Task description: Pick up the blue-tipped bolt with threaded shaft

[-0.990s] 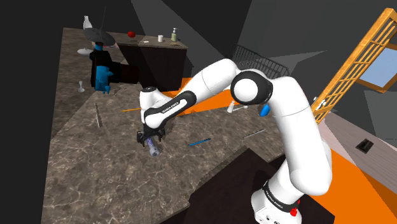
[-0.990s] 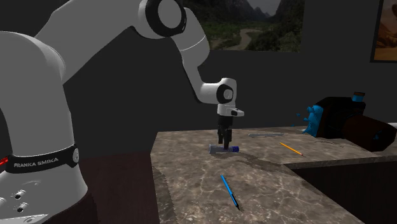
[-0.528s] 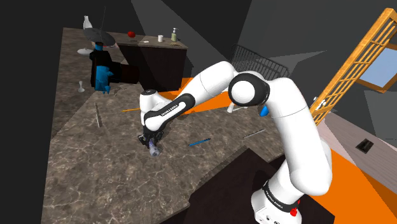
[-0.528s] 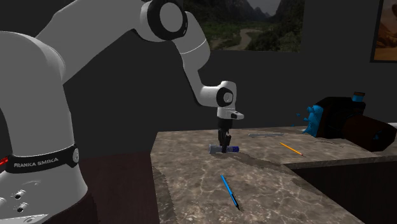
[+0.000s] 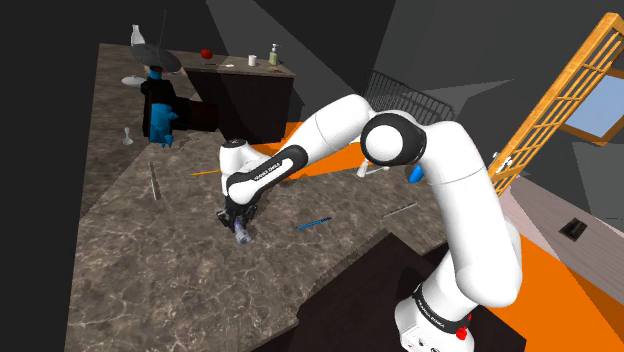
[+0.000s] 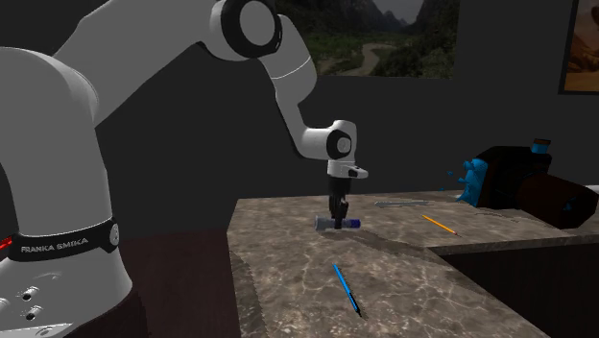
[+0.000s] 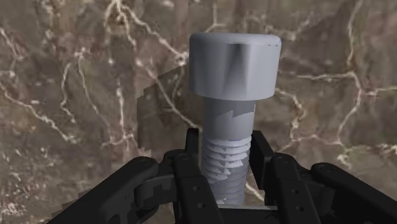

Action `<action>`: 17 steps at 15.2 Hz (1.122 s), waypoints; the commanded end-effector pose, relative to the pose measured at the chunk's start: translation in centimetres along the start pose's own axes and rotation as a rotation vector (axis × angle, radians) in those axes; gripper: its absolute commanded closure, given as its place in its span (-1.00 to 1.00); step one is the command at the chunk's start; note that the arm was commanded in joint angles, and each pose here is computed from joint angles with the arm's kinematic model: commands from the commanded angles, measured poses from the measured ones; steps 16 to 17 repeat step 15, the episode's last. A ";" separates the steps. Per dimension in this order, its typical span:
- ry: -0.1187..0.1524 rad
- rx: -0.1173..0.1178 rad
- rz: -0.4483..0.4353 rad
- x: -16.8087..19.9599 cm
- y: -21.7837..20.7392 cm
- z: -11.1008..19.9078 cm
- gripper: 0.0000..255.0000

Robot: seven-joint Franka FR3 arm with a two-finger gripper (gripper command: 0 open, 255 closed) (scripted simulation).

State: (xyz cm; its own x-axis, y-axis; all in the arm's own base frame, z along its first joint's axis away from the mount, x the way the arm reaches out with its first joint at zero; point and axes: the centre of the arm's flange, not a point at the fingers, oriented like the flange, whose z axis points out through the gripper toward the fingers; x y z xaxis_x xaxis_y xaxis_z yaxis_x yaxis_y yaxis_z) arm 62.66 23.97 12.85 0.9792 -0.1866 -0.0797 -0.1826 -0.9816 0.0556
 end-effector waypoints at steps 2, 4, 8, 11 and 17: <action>0.000 0.000 0.000 -0.1 0.0 -1.5 1.00; 0.000 0.000 0.000 -0.2 0.1 -2.5 1.00; 0.000 0.000 0.000 -0.3 0.2 -4.6 1.00; 0.000 0.000 0.000 -0.5 0.3 -6.2 1.00; 0.000 0.000 0.000 -0.6 0.4 -7.3 1.00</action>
